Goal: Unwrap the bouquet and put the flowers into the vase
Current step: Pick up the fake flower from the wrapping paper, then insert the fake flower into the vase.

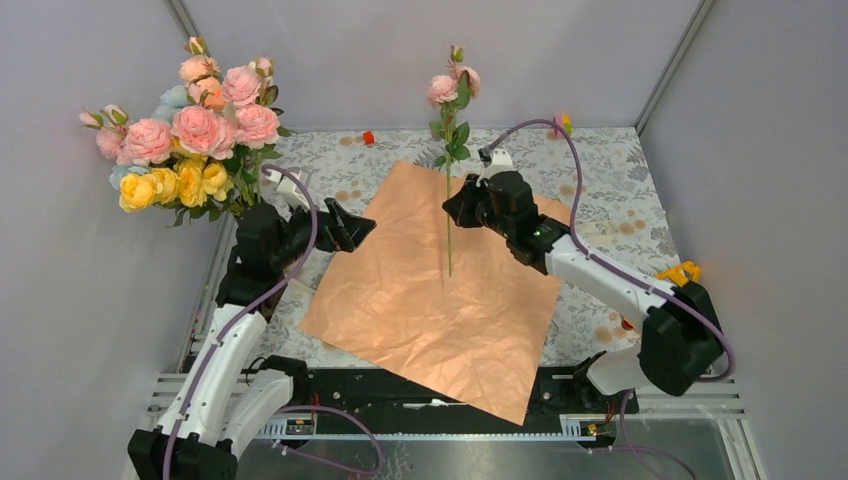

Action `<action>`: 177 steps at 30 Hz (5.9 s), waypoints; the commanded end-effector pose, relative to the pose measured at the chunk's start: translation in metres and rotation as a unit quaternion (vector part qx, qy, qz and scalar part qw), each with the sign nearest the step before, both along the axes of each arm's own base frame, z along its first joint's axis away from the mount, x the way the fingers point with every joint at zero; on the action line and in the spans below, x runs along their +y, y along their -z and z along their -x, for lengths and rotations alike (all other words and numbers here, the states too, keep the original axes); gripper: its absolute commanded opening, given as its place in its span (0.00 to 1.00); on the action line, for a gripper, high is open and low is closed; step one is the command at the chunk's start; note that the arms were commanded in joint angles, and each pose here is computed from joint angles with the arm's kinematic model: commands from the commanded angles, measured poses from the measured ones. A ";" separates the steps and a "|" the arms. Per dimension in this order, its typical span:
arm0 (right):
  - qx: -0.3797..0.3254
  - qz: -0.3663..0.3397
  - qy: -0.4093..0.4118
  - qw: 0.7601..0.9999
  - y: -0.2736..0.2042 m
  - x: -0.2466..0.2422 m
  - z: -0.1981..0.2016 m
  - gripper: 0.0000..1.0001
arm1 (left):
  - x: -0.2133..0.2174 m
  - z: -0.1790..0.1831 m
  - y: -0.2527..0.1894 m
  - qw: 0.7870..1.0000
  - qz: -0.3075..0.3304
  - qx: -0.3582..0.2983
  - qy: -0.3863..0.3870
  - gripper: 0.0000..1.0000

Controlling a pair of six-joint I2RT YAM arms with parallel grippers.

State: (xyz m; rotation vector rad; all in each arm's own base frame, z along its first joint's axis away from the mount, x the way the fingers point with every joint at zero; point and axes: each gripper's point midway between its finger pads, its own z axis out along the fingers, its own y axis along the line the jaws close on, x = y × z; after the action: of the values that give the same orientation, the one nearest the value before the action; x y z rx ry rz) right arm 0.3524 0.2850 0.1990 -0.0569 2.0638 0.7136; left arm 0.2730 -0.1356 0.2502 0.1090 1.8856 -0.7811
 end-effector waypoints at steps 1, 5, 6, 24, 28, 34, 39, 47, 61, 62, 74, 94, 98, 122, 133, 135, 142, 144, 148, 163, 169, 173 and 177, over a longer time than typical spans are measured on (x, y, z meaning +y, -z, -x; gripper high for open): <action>-0.134 -0.101 -0.129 0.977 -0.089 0.032 0.031 0.00 | -0.045 0.020 -0.107 0.979 0.128 -0.105 0.121 0.92; -0.179 -0.125 -0.219 0.951 -0.126 0.051 0.072 0.00 | -0.063 0.035 -0.154 0.951 0.211 -0.136 0.183 0.92; -0.187 -0.128 -0.238 0.945 -0.133 0.055 0.081 0.00 | -0.066 0.038 -0.163 0.945 0.227 -0.137 0.193 0.92; -0.202 -0.104 -0.397 0.889 -0.156 0.091 0.162 0.00 | -0.070 0.036 -0.202 0.932 0.252 -0.165 0.199 0.47; -0.195 -0.095 -0.398 0.891 -0.151 0.092 0.161 0.00 | -0.068 0.038 -0.204 0.932 0.255 -0.168 0.197 0.29; -0.193 -0.087 -0.389 0.897 -0.146 0.091 0.157 0.00 | -0.068 0.037 -0.200 0.933 0.255 -0.161 0.194 0.02; -0.194 -0.084 -0.379 0.901 -0.145 0.089 0.154 0.00 | -0.068 0.037 -0.199 0.937 0.238 -0.167 0.192 0.00; -0.208 -0.069 -0.332 0.917 -0.145 0.074 0.144 0.68 | -0.060 0.038 -0.192 0.952 0.083 -0.221 0.194 0.00; -0.165 0.027 -0.174 0.971 -0.095 0.012 0.083 0.91 | 0.039 0.025 -0.216 0.902 -0.252 -0.352 -0.002 0.00; -0.155 0.023 -0.165 0.974 -0.090 0.004 0.077 0.92 | 0.047 0.022 -0.219 0.898 -0.262 -0.353 -0.021 0.00; -0.130 0.013 -0.091 0.987 -0.070 -0.055 0.054 0.92 | 0.127 -0.001 -0.252 0.855 -0.240 -0.415 -0.196 0.00; -0.131 0.010 -0.081 0.988 -0.065 -0.065 0.057 0.92 | 0.163 -0.020 -0.241 0.839 -0.231 -0.425 -0.248 0.00; -0.132 0.011 -0.083 0.988 -0.065 -0.066 0.058 0.92 | 0.166 -0.024 -0.226 0.847 -0.230 -0.409 -0.250 0.00; -0.136 0.013 -0.099 0.986 -0.061 -0.070 0.064 0.92 | 0.189 -0.040 -0.125 0.879 -0.224 -0.311 -0.285 0.00; -0.140 0.003 -0.100 0.985 -0.062 -0.070 0.066 0.92 | 0.194 -0.044 -0.093 0.888 -0.226 -0.276 -0.290 0.00; -0.139 0.001 -0.102 0.985 -0.062 -0.069 0.066 0.92 | 0.195 -0.044 -0.087 0.889 -0.226 -0.271 -0.291 0.00; -0.137 -0.008 -0.100 0.985 -0.061 -0.067 0.066 0.92 | 0.197 -0.045 -0.071 0.894 -0.223 -0.254 -0.295 0.00; -0.136 -0.007 -0.101 0.986 -0.059 -0.067 0.066 0.92 | 0.197 -0.044 -0.070 0.894 -0.221 -0.253 -0.296 0.00; -0.136 -0.007 -0.103 0.985 -0.059 -0.066 0.066 0.92 | 0.197 -0.045 -0.065 0.896 -0.221 -0.246 -0.295 0.00; -0.143 -0.002 -0.090 0.986 -0.062 -0.072 0.065 0.93 | 0.188 -0.041 -0.070 0.909 -0.193 -0.237 -0.285 0.37; -0.142 0.001 -0.089 0.986 -0.060 -0.073 0.066 0.94 | 0.181 -0.036 -0.071 0.917 -0.168 -0.230 -0.279 0.47; -0.142 0.002 -0.087 0.986 -0.060 -0.074 0.066 0.94 | 0.175 -0.032 -0.070 0.923 -0.153 -0.226 -0.272 0.56; -0.141 0.003 -0.080 0.987 -0.061 -0.076 0.065 0.94 | 0.169 -0.029 -0.064 0.930 -0.128 -0.218 -0.268 0.67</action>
State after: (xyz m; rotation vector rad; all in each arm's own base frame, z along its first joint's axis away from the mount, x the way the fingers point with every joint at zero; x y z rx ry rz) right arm 0.2837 0.2146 0.2470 -0.3390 1.8501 0.7725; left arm 0.3077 0.0445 0.3016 -0.0648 1.5189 -0.0420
